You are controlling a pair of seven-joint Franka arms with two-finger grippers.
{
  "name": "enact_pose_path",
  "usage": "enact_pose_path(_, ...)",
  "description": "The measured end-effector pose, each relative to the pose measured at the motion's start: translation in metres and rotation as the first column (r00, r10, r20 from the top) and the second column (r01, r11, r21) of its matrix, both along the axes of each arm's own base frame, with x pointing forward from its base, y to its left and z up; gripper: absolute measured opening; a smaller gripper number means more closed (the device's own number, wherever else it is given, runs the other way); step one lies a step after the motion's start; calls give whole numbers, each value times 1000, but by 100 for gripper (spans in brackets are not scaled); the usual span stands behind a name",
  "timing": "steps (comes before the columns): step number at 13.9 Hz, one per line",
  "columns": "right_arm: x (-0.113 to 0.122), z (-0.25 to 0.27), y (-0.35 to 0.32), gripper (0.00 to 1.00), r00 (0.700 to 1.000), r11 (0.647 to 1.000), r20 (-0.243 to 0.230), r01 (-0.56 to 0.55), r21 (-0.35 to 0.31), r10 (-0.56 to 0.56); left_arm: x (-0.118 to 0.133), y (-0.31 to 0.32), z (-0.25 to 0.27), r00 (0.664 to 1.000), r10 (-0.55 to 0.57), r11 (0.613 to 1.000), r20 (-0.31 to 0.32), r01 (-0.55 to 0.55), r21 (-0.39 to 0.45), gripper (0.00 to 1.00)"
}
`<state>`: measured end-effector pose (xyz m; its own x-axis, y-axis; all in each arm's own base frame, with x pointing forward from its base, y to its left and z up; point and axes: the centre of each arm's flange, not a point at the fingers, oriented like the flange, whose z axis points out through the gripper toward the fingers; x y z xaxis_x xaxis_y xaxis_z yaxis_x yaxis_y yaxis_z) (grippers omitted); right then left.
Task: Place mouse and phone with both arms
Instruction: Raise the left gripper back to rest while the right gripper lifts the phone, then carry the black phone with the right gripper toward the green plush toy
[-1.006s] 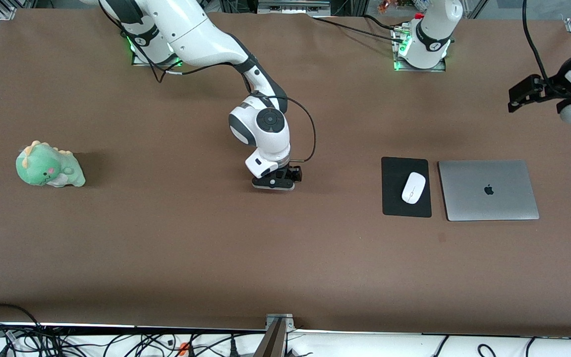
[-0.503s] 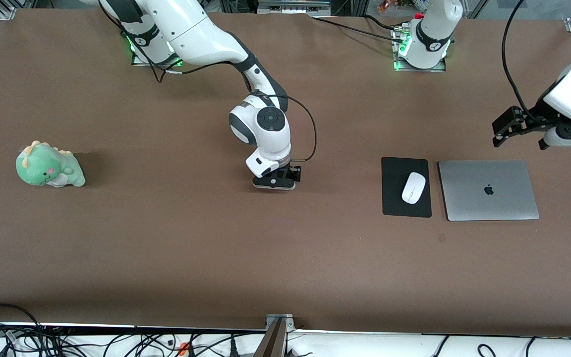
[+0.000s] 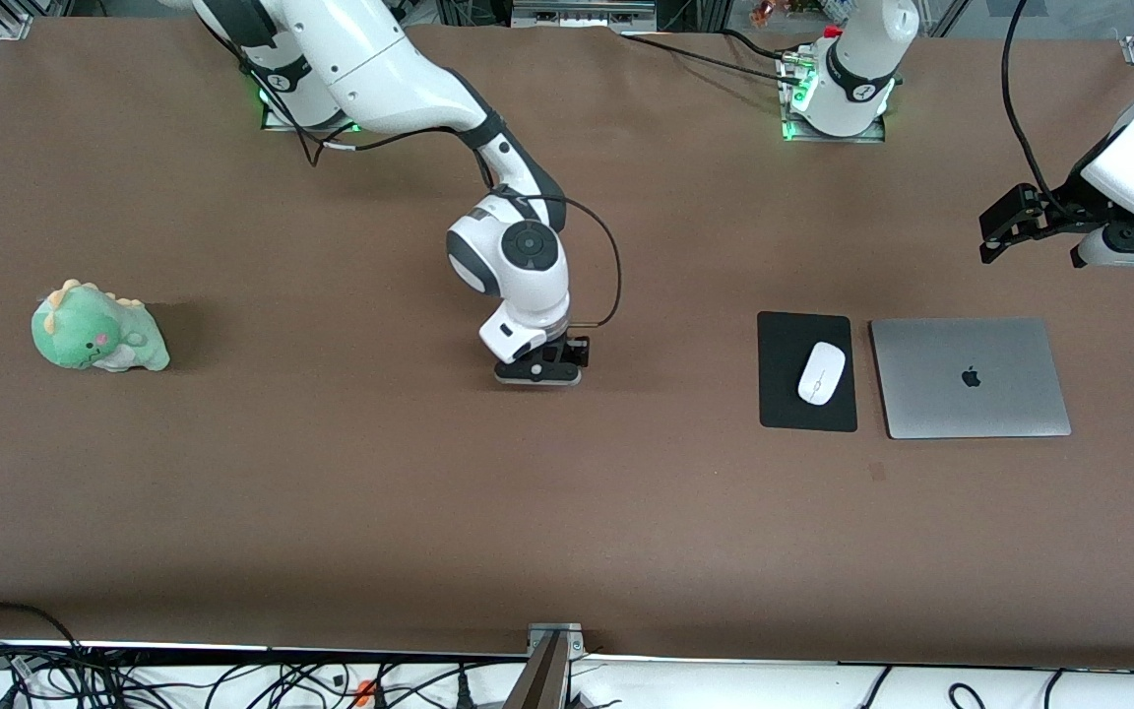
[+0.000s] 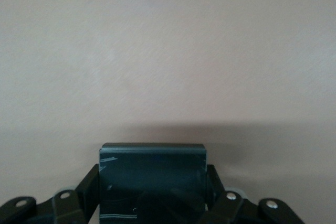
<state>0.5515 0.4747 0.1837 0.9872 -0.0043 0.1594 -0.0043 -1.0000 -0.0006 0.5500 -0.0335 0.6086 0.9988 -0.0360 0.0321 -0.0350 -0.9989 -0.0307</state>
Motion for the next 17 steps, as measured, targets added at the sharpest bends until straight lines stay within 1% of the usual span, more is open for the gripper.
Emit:
enact_pose_path(1, 13, 12, -13, 81, 1000, 1000, -13, -25, -8, 25, 0, 0, 0, 1000, 0, 1000, -3, 0, 0, 100)
enact_pose_path(3, 39, 45, -47, 81, 995, 997, -58, -78, -23, 77, 0, 0, 0, 1000, 0, 1000, -5, 0, 0, 100)
enact_pose_path(5, 59, 81, -83, 81, 989, 991, -90, -124, -48, 119, 0, 0, 0, 1000, 0, 1000, -5, 0, 0, 100)
enact_pose_path(6, 67, 95, -103, 81, 983, 986, -111, -157, -63, 150, -1, 0, 0, 1000, -1, 1000, -5, 1, 0, 100)
enact_pose_path(7, 75, 104, -126, 81, 974, 979, -141, -190, -78, 178, -1, -1, 0, 1000, -2, 1000, -5, 2, 0, 100)
enact_pose_path(9, 89, 105, -180, 81, 956, 967, -213, -230, -107, 203, -1, -3, 0, 1000, -6, 1000, -5, 6, 0, 100)
enact_pose_path(11, 100, 92, -238, 81, 946, 964, -259, -235, -123, 197, -1, -4, 0, 1000, -8, 1000, -5, 8, 1, 100)
enact_pose_path(12, 102, 84, -265, 81, 944, 967, -279, -220, -128, 178, -1, -4, 0, 1000, -8, 1000, -5, 8, 1, 100)
enact_pose_path(14, 102, 74, -314, 81, 947, 978, -296, -167, -129, 122, -1, -4, -1, 1000, -8, 1000, -9, 8, 1, 100)
enact_pose_path(15, 98, 72, -338, 81, 953, 982, -289, -136, -128, 94, -1, -4, -1, 1000, -7, 1000, -11, 7, 1, 100)
enact_pose_path(17, 84, 63, -389, 81, 967, 987, -245, -101, -124, 68, -1, -1, -1, 1000, -2, 1000, -12, 2, 1, 100)
